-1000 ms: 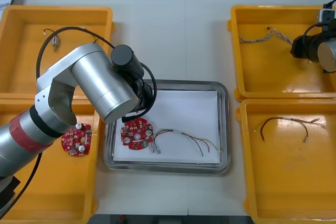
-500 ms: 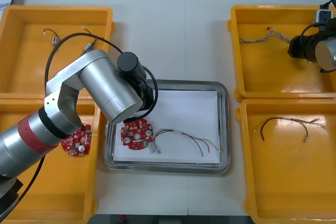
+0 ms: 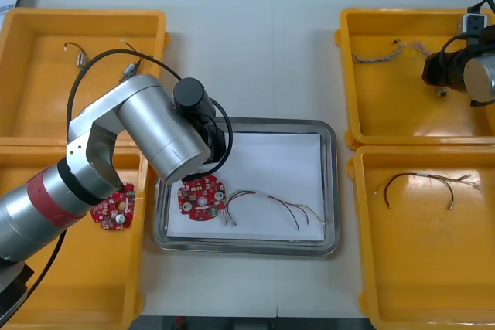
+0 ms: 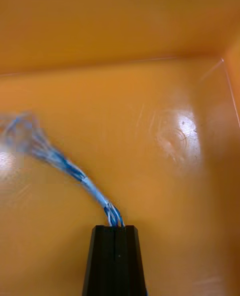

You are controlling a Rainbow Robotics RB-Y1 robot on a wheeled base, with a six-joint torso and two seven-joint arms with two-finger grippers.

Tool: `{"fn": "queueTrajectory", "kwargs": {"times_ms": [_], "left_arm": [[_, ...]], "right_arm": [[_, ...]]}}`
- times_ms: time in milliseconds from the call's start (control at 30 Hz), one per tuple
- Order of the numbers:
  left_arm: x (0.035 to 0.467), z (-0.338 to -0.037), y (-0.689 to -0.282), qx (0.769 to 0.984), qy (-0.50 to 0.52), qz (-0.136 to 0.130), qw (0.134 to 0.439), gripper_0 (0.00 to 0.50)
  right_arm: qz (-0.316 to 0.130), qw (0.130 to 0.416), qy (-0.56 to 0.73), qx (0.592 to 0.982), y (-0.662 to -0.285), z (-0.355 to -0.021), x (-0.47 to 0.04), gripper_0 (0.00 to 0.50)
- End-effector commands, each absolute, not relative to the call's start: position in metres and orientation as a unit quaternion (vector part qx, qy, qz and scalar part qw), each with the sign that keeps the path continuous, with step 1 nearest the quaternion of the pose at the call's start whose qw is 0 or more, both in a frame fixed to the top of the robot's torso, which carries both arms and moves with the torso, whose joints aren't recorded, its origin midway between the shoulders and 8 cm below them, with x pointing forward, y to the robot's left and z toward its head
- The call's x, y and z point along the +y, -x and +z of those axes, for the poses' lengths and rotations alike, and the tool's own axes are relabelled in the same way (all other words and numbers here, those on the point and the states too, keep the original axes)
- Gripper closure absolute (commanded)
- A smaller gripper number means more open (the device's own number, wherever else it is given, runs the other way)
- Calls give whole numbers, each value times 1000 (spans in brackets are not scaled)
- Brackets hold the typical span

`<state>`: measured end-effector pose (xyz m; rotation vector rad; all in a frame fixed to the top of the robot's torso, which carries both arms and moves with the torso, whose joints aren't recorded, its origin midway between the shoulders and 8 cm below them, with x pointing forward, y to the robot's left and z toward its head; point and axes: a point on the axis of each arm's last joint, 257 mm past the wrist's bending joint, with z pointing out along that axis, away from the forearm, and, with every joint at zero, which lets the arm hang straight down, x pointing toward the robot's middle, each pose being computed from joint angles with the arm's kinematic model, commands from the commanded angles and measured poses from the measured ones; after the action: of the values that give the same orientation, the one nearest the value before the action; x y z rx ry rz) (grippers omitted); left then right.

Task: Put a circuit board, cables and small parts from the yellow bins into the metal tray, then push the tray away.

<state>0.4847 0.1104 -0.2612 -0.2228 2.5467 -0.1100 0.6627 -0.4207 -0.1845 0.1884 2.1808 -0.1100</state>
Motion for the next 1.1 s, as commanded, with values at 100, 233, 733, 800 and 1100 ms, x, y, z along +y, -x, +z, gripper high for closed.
{"fn": "queueTrajectory", "kwargs": {"times_ms": [100, 233, 733, 800, 1100], "left_arm": [[95, -266, -477, 955, 51, -45, 288, 74], [94, -259, -478, 954, 55, -52, 289, 0], [100, -197, -449, 964, 58, -72, 248, 0], [102, -187, -447, 965, 58, -75, 244, 0], [120, -140, -450, 966, 45, -89, 238, 0]], "right_arm": [[-37, 462, -58, 884, -672, -168, -403, 500], [-33, 444, -63, 893, -666, -152, -398, 500], [-8, 386, -57, 921, -639, -140, -371, 500], [-5, 378, -55, 924, -634, -139, -368, 500], [26, 333, -56, 941, -613, -143, -349, 500]]}}
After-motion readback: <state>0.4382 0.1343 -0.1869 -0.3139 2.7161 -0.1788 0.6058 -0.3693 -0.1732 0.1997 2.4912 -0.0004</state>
